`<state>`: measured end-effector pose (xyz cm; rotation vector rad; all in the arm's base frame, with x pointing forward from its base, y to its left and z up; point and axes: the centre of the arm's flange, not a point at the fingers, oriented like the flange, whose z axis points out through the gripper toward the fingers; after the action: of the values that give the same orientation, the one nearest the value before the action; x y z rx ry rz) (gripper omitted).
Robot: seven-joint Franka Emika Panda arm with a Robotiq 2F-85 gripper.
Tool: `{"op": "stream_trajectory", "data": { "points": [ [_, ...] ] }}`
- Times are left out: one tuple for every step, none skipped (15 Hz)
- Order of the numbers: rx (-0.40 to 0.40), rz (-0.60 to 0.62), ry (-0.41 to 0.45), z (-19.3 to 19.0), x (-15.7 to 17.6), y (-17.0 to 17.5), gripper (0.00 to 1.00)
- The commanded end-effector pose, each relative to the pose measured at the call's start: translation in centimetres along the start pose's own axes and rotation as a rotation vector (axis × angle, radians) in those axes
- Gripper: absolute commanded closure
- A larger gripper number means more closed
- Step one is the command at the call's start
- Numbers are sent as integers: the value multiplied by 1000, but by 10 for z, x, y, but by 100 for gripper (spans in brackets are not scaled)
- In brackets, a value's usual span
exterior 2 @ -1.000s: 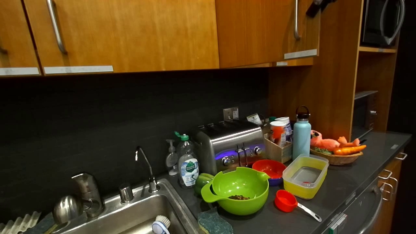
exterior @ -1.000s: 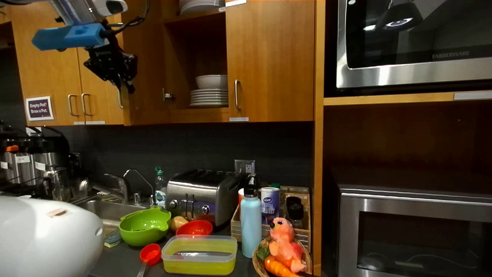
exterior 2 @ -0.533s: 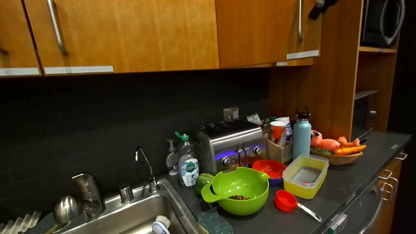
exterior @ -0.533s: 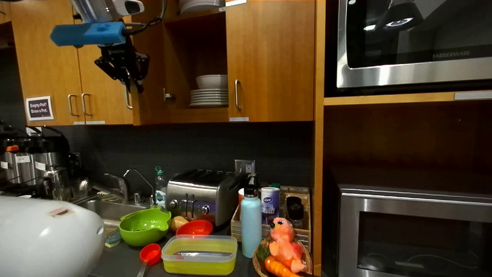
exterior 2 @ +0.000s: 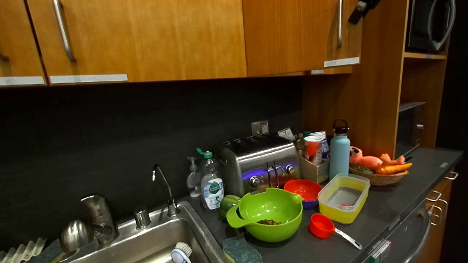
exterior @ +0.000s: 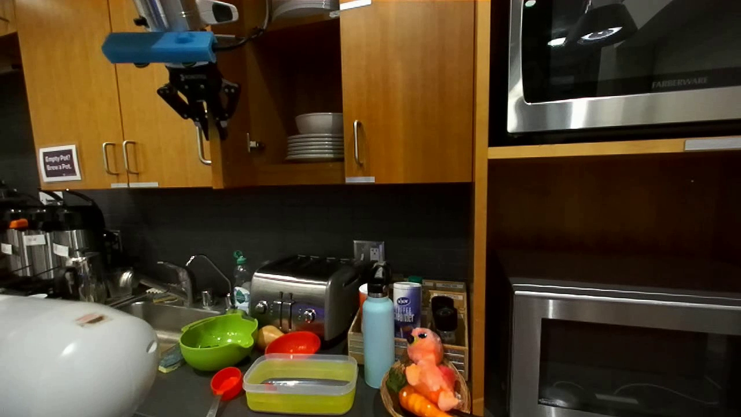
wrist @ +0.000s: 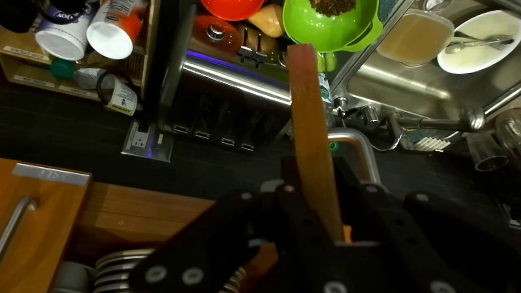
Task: Close the top left cabinet door
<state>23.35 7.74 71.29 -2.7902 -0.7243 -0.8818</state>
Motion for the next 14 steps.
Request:
{"op": "stream_trajectory", "data": {
  "points": [
    [-121,43,70,-67,14,33,62],
    [-118,41,67,-67,14,35,51],
    [-114,40,65,-67,14,36,51],
    [-111,40,62,-67,15,37,51],
    [-111,42,60,-66,15,38,51],
    [-109,41,58,-66,16,39,51],
    [-108,40,56,-66,16,39,50],
    [-122,49,55,-67,17,42,49],
    [-163,62,76,-80,20,48,44],
    [-210,77,111,-97,20,55,38],
    [-259,93,148,-113,19,62,31],
    [-309,109,181,-126,19,67,24],
    [-357,121,212,-137,18,70,18],
    [-405,131,241,-145,18,73,10]
  ]
}}
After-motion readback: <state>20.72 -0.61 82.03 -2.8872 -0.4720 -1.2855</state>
